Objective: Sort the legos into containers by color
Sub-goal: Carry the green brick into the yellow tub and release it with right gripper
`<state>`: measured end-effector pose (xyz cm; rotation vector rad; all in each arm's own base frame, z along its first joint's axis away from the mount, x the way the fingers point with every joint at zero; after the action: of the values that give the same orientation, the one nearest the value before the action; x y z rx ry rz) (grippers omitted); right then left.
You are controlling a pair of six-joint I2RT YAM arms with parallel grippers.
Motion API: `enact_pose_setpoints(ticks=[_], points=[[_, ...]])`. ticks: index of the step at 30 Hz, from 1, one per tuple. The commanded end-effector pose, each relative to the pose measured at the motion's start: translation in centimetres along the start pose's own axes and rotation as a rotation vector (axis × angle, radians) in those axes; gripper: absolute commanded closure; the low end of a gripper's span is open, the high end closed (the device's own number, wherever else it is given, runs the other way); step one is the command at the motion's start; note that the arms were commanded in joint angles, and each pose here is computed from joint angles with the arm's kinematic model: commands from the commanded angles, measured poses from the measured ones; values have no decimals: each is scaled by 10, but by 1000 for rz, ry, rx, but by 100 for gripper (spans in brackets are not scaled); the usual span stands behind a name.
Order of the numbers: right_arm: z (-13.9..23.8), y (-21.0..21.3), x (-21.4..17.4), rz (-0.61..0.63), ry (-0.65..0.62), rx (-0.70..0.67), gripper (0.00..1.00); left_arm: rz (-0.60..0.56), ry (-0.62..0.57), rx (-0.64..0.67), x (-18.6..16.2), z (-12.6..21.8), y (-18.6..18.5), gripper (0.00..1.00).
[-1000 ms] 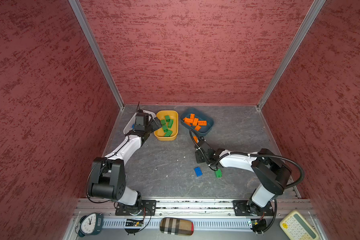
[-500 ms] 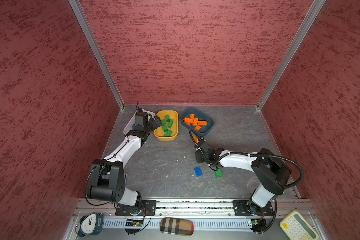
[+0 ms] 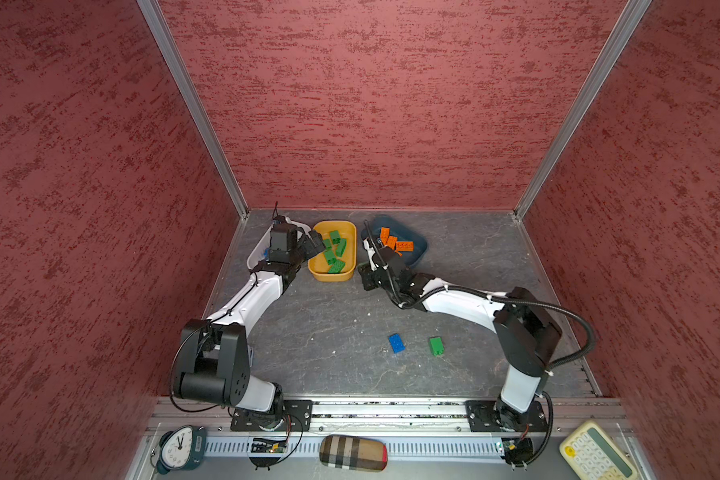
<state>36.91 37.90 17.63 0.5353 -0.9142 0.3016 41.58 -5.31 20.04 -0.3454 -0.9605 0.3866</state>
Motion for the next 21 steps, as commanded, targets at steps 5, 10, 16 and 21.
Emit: enact_pose_setpoints(ticks=[5,10,16,21], points=[[-66,17,14,35,-3,34,71,17,-4,93,-4,14,17,1],[-98,10,8,30,41,-24,69,38,-36,171,-4,27,36,1],[-95,15,19,44,21,-15,50,45,-41,187,-6,32,44,1],[-67,23,29,122,17,41,39,57,-17,168,-10,25,39,1]])
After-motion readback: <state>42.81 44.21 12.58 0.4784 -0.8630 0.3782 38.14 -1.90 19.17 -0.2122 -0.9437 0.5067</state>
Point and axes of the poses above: each gripper's point midway between its finger pads, its own z axis back along the fingers, its own y axis along the line the jaws close on, x = y × z, the point moved 3 cm from there along z, back along the fingers, and after that the axes turned 3 degrees about -z, right-handed, at the moved point
